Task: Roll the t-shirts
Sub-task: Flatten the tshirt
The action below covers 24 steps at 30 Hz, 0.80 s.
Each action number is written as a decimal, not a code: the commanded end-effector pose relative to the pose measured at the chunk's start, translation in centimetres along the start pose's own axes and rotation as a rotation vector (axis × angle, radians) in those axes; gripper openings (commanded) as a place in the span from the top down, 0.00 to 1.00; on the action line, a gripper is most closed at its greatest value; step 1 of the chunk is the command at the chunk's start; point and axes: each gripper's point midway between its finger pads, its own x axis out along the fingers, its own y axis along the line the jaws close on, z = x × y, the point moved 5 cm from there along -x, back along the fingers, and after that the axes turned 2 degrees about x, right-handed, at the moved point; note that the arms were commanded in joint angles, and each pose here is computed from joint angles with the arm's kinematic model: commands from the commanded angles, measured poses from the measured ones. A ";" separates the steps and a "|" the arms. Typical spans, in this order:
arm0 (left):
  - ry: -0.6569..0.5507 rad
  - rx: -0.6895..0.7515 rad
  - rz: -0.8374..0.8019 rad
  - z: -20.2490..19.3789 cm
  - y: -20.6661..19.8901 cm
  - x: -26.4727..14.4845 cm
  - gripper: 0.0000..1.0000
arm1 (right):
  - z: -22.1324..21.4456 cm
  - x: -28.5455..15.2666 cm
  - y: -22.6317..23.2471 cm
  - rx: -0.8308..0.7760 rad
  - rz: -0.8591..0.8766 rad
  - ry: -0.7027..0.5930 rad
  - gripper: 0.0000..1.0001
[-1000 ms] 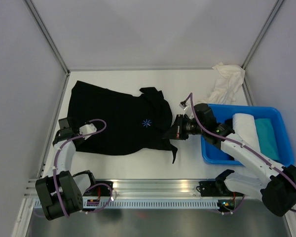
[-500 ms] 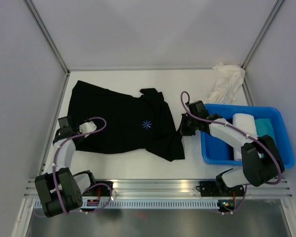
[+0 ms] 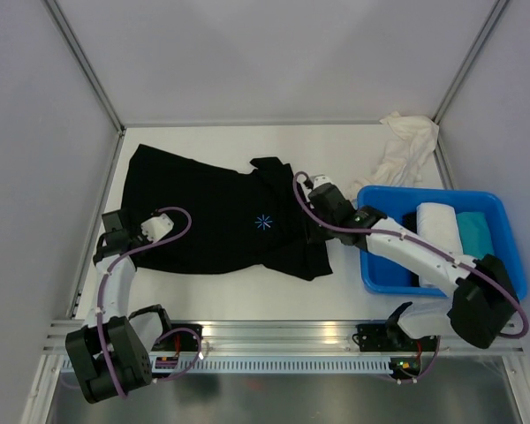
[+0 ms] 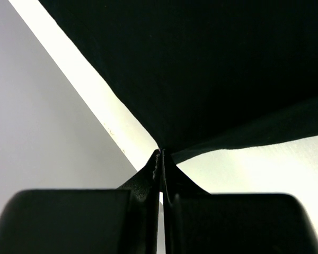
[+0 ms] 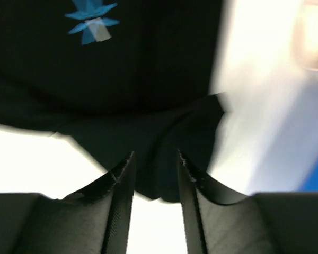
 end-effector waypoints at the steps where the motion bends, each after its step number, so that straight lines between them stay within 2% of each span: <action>1: -0.053 -0.050 -0.019 0.4 -0.9 -0.4 0.98 | -2.6 -2.3 2.2 -0.134 0.023 -0.030 0.58; 2: -0.056 -0.044 -0.020 0.3 -1.1 -0.4 0.98 | -3.7 -2.3 2.6 -0.131 0.039 -0.011 0.64; 4: -0.057 -0.037 -0.019 0.2 -1.4 -0.5 0.98 | -6.6 -1.6 3.1 -0.157 0.063 0.058 0.65; 6: -0.057 -0.040 -0.019 0.2 -1.4 -0.5 0.98 | -8.3 -0.7 4.0 -0.184 0.079 0.105 0.60; 7: -0.056 -0.042 -0.020 0.2 -1.4 -0.4 0.98 | -8.6 -0.3 4.7 -0.198 0.096 0.110 0.54; 10: -0.051 -0.051 -0.025 0.2 -1.3 -0.4 0.98 | -10.1 1.8 5.6 -0.252 0.092 0.173 0.49; 12: -0.052 -0.053 -0.020 0.3 -1.1 -0.4 0.98 | -9.8 2.6 5.2 -0.267 0.040 0.164 0.49; 15: -0.050 -0.052 -0.016 0.2 -1.1 -0.6 0.98 | -10.7 3.5 4.8 -0.300 0.003 0.218 0.49; 17: -0.050 -0.048 -0.020 0.2 -1.2 -0.5 0.98 | -11.1 3.8 4.8 -0.296 0.008 0.234 0.59; 18: -0.050 -0.047 -0.021 0.2 -1.2 -0.5 0.98 | -11.3 3.8 4.7 -0.295 0.005 0.236 0.68; 19: -0.049 -0.050 -0.021 0.2 -1.2 -0.5 0.98 | -11.2 3.6 4.6 -0.293 0.007 0.234 0.83; 20: -0.052 -0.048 -0.020 0.3 -1.1 -0.5 0.98 | -11.2 3.5 4.7 -0.295 0.013 0.233 0.89; 22: -0.051 -0.050 -0.023 0.3 -1.0 -0.5 0.98 | -10.7 2.4 5.6 -0.304 0.081 0.236 0.99; 24: -0.053 -0.048 -0.014 0.4 -0.7 -0.6 0.98 | -10.0 0.6 6.9 -0.301 0.196 0.230 1.00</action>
